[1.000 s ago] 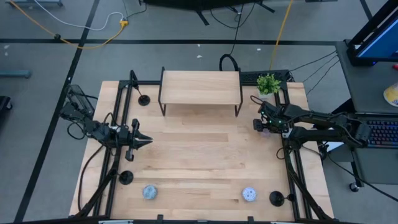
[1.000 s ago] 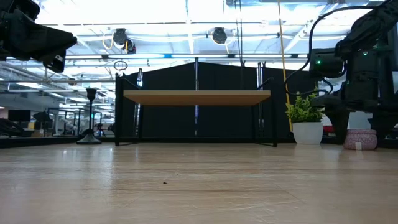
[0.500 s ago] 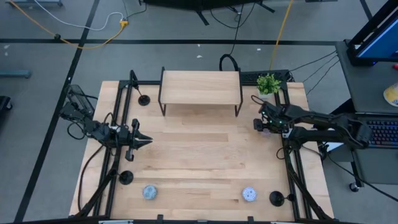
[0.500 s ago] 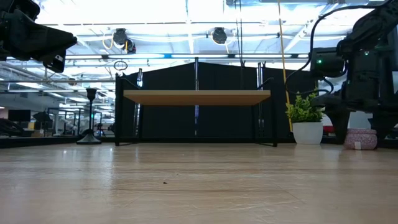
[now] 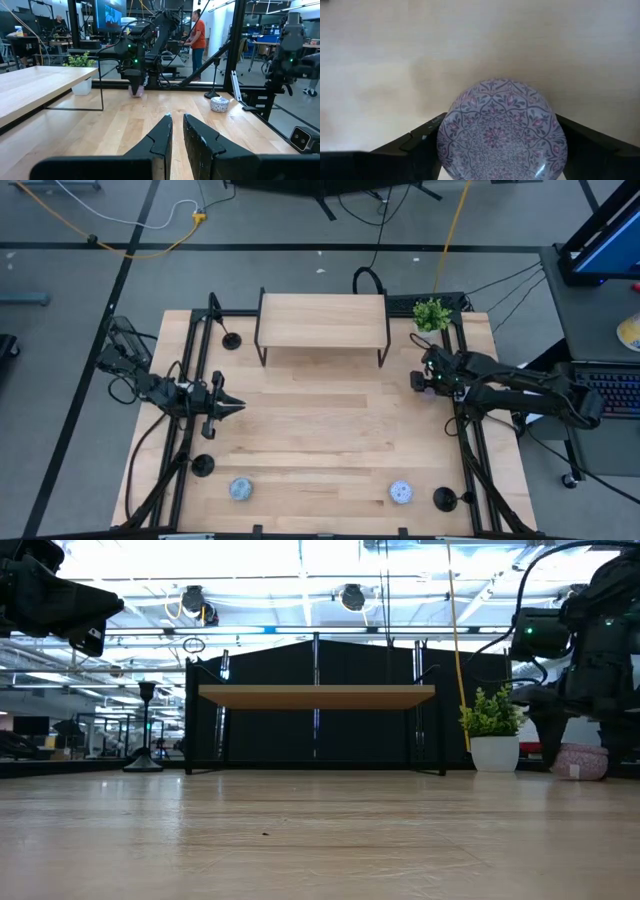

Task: Pick & Place candle stick holders
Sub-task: Put the purple scented candle on the shelf

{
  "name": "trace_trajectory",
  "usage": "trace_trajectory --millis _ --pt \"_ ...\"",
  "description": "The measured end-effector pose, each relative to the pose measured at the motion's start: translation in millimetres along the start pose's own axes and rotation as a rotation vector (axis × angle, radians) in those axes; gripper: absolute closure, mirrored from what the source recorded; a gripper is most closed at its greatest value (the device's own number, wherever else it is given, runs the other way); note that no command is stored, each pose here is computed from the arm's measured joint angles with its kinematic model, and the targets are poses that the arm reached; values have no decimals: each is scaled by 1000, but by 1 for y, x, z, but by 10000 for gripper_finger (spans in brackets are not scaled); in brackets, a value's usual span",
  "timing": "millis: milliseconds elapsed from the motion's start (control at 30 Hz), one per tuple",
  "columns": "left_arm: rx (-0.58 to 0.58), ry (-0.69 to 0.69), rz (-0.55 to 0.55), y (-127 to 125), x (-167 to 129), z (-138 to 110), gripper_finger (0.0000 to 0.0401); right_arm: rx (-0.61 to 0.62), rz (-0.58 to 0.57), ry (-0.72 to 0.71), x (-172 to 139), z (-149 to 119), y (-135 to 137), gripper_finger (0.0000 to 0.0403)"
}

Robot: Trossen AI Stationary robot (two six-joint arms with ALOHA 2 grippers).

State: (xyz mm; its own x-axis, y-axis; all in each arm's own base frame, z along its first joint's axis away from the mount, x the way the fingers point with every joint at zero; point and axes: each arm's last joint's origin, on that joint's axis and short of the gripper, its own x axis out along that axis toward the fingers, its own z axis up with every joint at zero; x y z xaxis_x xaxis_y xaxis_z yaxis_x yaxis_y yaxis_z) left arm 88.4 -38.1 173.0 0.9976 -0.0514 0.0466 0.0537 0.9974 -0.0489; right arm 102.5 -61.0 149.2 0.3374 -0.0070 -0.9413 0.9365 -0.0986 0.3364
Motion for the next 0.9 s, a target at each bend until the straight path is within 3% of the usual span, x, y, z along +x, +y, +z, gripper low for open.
trace_trajectory --millis 100,433,600,900 --pt "0 0 0 0 0 0 350 -32 79 -23 -14 3 14 102" --pt "3 0 1 0 0 0 350 -102 190 -71 -32 1 39 101" --pt "3 0 1 0 0 0 350 -140 319 -84 -41 -6 57 99" --pt "14 0 1 0 0 0 350 -231 711 -121 -61 -23 99 100"
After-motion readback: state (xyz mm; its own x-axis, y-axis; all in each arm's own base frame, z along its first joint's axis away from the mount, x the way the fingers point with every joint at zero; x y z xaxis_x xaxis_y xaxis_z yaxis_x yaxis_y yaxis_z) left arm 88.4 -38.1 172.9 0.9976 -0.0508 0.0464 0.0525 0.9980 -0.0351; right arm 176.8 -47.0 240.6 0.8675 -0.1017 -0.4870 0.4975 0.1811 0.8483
